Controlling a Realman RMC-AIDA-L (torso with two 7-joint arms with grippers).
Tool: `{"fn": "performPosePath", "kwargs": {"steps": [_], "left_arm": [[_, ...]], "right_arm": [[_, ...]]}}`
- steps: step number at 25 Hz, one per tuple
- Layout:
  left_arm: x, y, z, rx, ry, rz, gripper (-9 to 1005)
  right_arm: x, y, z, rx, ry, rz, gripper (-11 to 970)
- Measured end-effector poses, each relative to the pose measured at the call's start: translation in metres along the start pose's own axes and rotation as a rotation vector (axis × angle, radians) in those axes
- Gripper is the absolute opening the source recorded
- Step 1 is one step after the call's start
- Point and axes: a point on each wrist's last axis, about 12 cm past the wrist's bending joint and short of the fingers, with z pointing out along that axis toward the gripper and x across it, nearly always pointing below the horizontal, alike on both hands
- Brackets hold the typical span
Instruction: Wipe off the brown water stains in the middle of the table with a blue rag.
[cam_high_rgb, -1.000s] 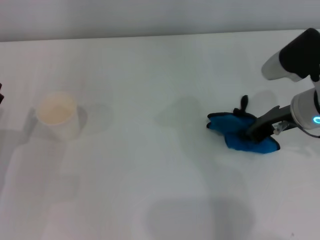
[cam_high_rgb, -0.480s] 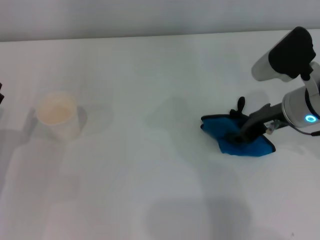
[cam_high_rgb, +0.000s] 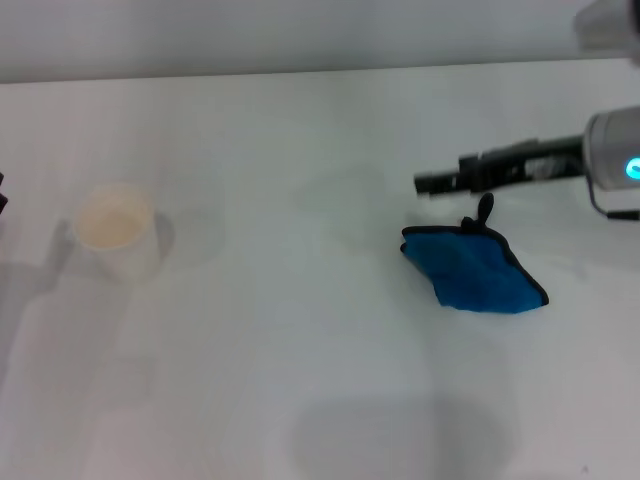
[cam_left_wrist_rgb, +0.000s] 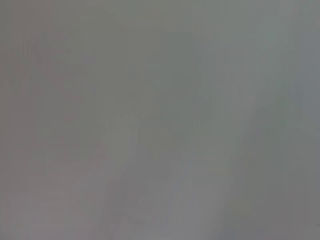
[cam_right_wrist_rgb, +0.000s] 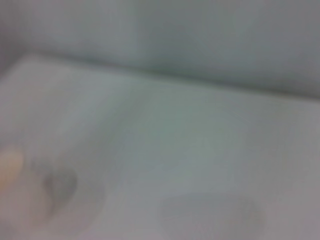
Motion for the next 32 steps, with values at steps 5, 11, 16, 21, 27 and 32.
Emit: {"fn": "performPosePath", "kwargs": {"steps": [5,11,16,21,27,32], "left_arm": [[0.001,0.001,-0.002,-0.005,0.004,-0.021,835],[0.001,0.003,-0.005,-0.008,0.010,-0.032,835],[0.001,0.002,-0.002,-0.002,0.007,-0.028,835],[0.000,0.002,-0.002,-0.006,0.004,-0.027,835],[-0.004,0.001,0.007,0.006,-0.008,-0.021,835],[-0.005,-0.001,0.014,0.021,-0.012,-0.018,835]], "right_arm": [[-0.002,-0.018,-0.011,-0.014,-0.199,0.198,844],[0.006,-0.055,-0.033,-0.137,-0.515,0.492,856],[0.032,-0.075,-0.062,-0.311,-0.958,0.526,839],[0.068,-0.086,-0.061,0.013,-1.138,0.258,839],[0.103,-0.094,-0.040,0.380,-0.993,0.007,838],[0.113,-0.099,-0.016,0.549,-0.831,-0.049,838]]}}
